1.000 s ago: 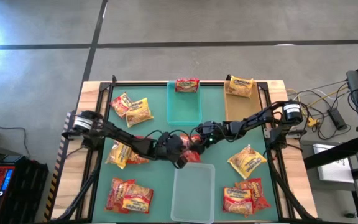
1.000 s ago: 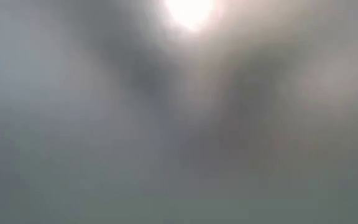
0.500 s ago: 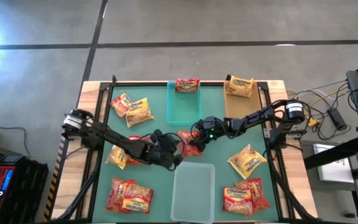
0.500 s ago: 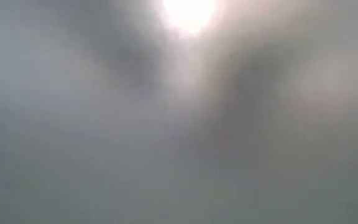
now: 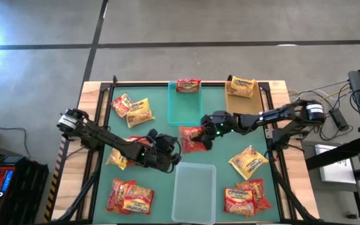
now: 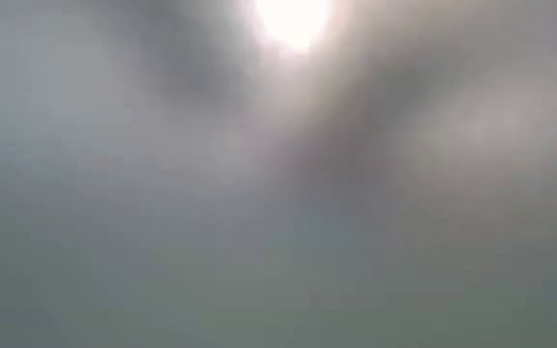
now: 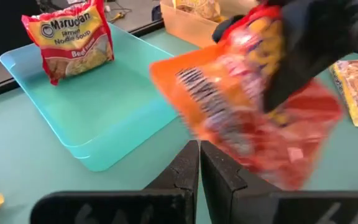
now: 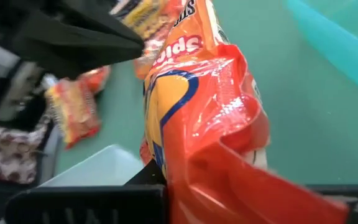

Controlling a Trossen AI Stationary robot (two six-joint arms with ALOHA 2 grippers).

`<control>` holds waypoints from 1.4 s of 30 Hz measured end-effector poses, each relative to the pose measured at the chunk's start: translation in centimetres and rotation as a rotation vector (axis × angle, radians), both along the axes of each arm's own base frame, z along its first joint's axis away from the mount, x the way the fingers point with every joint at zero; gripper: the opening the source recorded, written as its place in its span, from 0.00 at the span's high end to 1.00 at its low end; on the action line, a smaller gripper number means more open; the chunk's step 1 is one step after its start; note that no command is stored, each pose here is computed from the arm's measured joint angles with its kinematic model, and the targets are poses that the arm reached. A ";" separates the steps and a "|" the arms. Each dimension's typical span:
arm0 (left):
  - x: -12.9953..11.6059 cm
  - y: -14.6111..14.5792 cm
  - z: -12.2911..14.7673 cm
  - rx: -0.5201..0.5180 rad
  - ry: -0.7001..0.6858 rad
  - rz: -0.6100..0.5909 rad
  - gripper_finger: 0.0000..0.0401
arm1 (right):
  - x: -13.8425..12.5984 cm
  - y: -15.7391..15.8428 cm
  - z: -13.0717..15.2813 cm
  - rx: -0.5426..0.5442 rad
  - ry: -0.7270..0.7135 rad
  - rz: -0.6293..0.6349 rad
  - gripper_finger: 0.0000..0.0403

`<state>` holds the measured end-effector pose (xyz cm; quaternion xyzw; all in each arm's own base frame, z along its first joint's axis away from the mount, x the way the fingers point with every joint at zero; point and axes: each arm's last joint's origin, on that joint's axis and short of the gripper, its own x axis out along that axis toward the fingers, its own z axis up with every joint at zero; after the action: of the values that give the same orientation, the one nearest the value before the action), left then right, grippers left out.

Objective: Sort Maruchan noodles
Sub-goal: Put the top right orange noodle pack into the transparent bin

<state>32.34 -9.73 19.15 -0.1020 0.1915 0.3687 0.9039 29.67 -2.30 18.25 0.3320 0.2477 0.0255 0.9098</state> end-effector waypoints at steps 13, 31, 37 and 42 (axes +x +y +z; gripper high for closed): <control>-0.4 0.6 1.3 0.081 0.000 0.031 1.00 | -1.1 6.2 2.1 0.122 0.085 0.171 0.90; -0.4 0.4 1.2 0.065 -0.002 0.025 1.00 | -0.6 8.4 2.0 -0.033 0.316 0.210 0.90; -0.4 0.4 1.2 0.060 0.002 0.018 1.00 | -0.4 9.4 1.0 -0.143 0.309 0.321 0.90; -0.4 0.4 1.1 0.062 0.007 0.017 1.00 | -0.4 9.6 1.3 -0.260 0.241 0.417 0.90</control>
<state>31.90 -9.33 20.29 -0.0742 0.1822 0.3824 0.9028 29.25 7.34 19.53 0.1547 0.4186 0.1406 0.8838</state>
